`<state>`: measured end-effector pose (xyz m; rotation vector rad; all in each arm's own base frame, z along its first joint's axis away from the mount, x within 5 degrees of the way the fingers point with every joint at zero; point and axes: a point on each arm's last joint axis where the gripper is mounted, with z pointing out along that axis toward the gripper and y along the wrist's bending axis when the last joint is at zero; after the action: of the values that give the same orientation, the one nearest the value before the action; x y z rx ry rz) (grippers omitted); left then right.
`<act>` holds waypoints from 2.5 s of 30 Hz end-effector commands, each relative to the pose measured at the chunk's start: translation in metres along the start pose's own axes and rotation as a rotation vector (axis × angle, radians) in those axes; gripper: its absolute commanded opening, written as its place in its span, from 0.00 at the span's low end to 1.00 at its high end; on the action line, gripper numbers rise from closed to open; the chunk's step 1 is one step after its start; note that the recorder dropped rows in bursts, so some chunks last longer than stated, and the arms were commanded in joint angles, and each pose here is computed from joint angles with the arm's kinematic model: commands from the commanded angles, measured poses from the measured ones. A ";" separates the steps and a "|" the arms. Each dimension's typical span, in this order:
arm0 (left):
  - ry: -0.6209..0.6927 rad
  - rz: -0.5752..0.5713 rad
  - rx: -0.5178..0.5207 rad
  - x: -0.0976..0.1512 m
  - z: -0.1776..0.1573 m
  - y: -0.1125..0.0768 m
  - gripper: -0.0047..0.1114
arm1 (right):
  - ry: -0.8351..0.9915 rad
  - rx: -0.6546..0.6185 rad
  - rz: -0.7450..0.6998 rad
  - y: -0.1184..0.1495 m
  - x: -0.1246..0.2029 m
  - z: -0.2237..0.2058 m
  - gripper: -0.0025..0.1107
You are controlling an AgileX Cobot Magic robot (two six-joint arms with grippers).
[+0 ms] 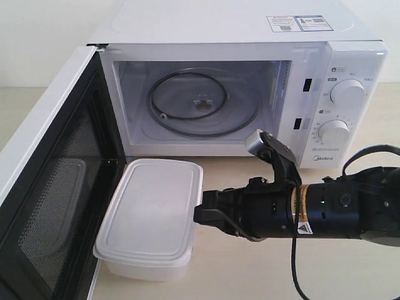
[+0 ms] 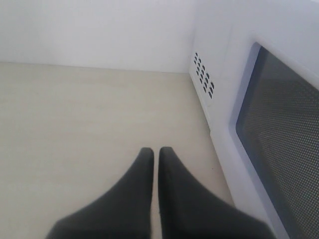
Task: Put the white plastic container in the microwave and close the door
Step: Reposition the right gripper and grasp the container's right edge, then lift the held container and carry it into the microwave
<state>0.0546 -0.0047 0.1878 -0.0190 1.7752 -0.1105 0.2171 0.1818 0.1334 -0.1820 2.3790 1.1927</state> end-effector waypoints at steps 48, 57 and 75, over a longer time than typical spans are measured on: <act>0.002 -0.012 0.000 0.001 0.000 0.000 0.08 | 0.063 -0.019 0.259 -0.014 -0.008 0.033 0.36; 0.002 -0.012 0.000 0.001 0.000 0.000 0.08 | 0.063 -0.017 0.254 -0.014 -0.008 0.033 0.02; 0.002 -0.012 0.000 0.001 0.000 0.000 0.08 | 0.019 0.009 0.172 -0.004 -0.018 0.022 0.02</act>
<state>0.0546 -0.0047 0.1878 -0.0190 1.7752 -0.1105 0.2408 0.1963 0.1157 0.0683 2.4845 1.3067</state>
